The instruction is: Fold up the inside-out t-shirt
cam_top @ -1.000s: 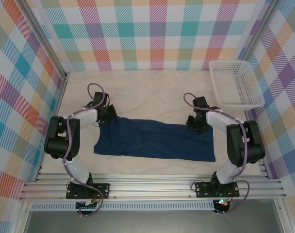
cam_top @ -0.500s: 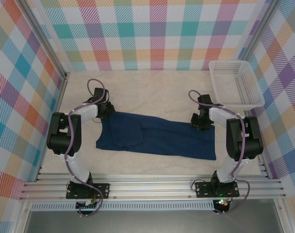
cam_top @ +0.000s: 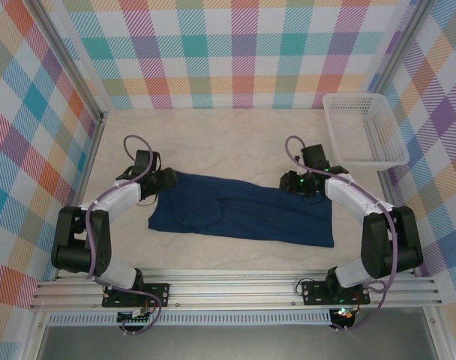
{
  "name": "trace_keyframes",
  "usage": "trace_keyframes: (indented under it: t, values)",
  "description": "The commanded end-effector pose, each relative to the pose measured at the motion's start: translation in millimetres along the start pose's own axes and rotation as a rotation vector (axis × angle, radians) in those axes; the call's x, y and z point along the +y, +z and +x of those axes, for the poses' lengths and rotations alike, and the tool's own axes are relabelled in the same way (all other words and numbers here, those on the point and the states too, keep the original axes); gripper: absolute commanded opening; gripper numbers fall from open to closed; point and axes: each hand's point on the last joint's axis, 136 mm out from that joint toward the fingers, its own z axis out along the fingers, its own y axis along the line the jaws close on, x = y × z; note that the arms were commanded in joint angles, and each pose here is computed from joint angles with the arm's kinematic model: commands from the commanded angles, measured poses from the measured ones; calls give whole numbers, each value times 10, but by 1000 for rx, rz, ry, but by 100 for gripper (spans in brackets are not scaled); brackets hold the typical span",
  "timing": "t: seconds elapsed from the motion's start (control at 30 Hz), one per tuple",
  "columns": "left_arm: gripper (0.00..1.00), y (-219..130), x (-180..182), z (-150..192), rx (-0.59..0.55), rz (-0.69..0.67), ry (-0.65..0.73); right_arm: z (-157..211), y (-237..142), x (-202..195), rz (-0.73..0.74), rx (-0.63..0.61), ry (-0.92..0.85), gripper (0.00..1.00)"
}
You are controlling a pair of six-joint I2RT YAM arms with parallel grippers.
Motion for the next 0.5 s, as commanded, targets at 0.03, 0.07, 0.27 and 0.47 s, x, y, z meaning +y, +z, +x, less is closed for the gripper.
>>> trace_keyframes:
  t: [0.03, 0.07, 0.27, 0.47]
  values:
    - [93, -51, -38, 205, 83, 71, 34, -10, 75, 327, -76, 9, -65, 45]
    - [100, -42, -37, 230, 95, 74, 43, 0, 95, 377, -86, 13, -73, 45]
    - [100, 79, 70, 375, 187, 7, 138, 32, 191, 542, -144, 27, -92, 45]
    - [100, 193, 71, 438, 232, -34, 192, 61, 249, 547, -156, 42, -108, 45]
